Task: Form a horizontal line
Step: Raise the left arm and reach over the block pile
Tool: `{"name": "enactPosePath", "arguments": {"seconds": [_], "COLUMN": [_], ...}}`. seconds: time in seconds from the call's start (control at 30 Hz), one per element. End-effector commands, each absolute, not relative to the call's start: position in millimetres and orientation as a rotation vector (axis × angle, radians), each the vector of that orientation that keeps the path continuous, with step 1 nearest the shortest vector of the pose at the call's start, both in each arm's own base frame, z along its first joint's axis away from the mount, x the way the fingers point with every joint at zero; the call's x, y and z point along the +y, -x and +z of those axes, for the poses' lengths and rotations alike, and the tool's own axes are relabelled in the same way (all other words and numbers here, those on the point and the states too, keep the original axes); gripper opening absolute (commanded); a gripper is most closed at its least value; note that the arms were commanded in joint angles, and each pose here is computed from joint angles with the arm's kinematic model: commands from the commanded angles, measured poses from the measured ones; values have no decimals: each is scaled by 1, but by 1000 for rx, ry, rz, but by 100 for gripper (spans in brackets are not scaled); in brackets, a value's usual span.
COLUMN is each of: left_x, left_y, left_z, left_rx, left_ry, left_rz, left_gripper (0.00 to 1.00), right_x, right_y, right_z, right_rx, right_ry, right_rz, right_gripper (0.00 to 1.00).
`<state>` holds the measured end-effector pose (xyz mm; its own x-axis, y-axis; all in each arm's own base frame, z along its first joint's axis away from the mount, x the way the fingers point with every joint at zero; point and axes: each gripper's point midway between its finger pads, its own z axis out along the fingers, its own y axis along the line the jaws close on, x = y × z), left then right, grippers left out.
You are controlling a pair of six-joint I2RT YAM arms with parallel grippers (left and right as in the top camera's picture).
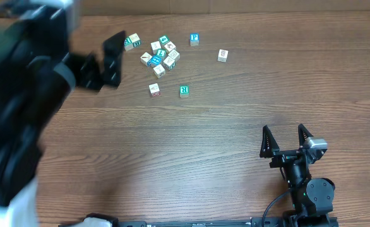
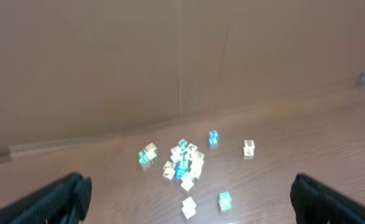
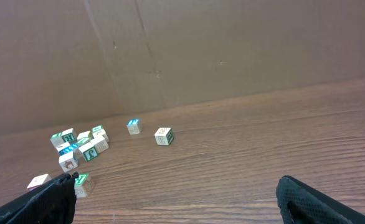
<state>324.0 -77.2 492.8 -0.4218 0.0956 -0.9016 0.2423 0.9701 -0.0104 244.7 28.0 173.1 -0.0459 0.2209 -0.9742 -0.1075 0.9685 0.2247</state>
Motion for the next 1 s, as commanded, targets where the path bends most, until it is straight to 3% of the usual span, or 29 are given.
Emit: {"name": "enactPosePath", "arguments": {"seconds": [0.0,0.07,0.37,0.47,0.53,0.57,0.63,0.83,0.97], "left_x": [-85,-102,-147,-144,-133,-127,-120,-123,-127], "left_y": [-368,-389,-435,-448,-456,-459,-464,-478,-475], "left_z": [445,401,298,269,255,248,237,219,209], "left_rx": [2184,2320,2578,2672,2724,2739,2756,2763,2795], "left_ry": [-277,-326,-399,-223,-10,86,199,147,143], "left_rz": [-149,-223,-482,-474,-413,-374,-322,-311,-303], "left_gripper": [100,99,100,89,93,100,100,100,88], "right_x": [25,25,25,25,25,25,25,25,25], "right_y": [-245,-245,-245,-245,-245,-245,-245,-245,-245], "right_z": [170,170,170,170,170,170,170,170,170], "right_rx": [1595,1595,1595,1595,1595,1595,1595,1595,1595], "right_ry": [-100,-100,-100,-100,-100,-100,-100,-100,-100], "right_rz": [253,253,253,253,253,253,253,253,253], "right_gripper": [100,100,100,100,100,100,100,100,100]}}
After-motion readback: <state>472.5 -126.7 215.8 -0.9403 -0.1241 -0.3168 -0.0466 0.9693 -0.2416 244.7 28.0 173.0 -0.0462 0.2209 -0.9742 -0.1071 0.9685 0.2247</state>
